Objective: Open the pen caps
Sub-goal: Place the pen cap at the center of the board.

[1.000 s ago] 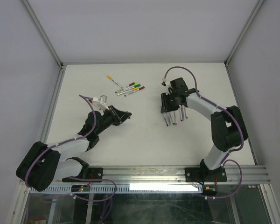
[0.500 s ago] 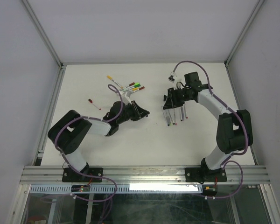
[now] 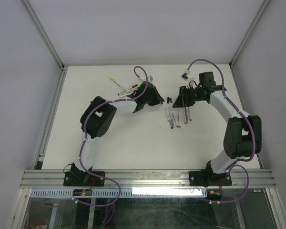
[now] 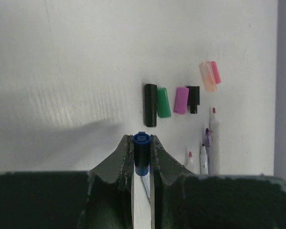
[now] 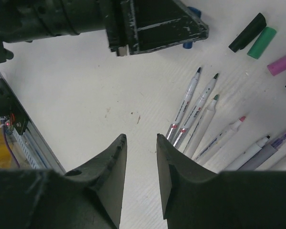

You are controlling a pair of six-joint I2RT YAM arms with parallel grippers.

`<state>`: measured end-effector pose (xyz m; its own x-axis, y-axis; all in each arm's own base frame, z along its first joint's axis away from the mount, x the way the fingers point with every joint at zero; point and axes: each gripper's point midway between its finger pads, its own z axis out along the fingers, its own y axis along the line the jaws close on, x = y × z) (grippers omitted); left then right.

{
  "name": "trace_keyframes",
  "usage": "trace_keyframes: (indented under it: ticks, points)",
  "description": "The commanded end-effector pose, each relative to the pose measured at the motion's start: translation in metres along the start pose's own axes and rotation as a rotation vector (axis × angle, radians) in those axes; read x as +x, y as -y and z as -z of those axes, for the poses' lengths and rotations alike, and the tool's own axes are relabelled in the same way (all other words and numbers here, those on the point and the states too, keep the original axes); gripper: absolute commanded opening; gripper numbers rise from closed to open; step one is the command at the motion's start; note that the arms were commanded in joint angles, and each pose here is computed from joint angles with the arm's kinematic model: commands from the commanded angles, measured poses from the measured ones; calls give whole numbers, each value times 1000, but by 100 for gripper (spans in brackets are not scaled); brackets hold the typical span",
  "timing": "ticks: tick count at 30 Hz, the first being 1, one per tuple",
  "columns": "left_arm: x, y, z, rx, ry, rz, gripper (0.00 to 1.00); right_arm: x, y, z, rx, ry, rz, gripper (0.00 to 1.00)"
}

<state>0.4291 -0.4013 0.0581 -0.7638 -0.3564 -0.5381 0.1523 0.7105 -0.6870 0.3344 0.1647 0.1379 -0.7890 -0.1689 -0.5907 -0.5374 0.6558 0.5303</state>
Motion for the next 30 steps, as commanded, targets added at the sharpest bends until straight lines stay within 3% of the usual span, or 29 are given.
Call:
trace_keyframes:
  ticks: [1, 9, 14, 19, 24, 30]
  points:
    - [7, -21, -18, -152, -73, -49, 8, -21, -13, 14, -30, 73, 73, 33]
    - [2, -12, -38, -149, -109, -100, 20, -22, -11, 17, -29, 82, 67, 33]
    - [-5, -9, -34, -161, -97, -119, 33, -24, -11, 21, -31, 94, 65, 33]
    - [-21, 2, -22, -155, -61, -142, 35, -25, -11, 23, -34, 102, 63, 33]
    - [-57, 46, 16, -68, 26, -191, 35, -26, -19, 26, -73, 114, 85, 34]
    - [-84, 79, 93, 60, 183, -310, 41, -28, -36, 34, -137, 143, 141, 34]
